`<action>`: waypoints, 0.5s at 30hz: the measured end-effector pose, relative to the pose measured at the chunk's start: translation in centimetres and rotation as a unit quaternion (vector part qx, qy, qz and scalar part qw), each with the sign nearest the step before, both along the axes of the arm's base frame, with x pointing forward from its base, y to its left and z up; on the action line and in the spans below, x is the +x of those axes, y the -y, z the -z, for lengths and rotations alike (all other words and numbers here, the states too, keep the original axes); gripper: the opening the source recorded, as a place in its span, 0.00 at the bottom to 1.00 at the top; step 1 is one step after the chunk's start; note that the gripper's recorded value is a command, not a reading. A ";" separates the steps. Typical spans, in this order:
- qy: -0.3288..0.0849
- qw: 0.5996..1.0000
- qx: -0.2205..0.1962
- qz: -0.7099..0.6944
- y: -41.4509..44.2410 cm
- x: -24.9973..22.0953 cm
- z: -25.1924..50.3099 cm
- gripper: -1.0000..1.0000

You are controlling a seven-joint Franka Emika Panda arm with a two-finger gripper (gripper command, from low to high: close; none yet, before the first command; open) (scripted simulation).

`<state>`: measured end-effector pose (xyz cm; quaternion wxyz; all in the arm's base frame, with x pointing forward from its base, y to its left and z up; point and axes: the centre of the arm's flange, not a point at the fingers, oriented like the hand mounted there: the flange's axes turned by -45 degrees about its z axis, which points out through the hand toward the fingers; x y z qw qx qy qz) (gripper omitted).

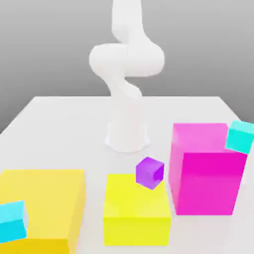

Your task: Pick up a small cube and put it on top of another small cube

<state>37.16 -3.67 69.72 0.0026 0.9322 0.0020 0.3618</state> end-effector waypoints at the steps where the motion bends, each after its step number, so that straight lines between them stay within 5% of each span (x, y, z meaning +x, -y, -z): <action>1: -0.014 1.000 -0.003 -0.002 1.7 1.1 1.0 0.50; 8: -0.114 0.993 -0.005 -0.011 13.0 6.5 13.0 0.50; 15: -0.215 0.976 0.009 0.001 21.1 4.4 30.6 0.50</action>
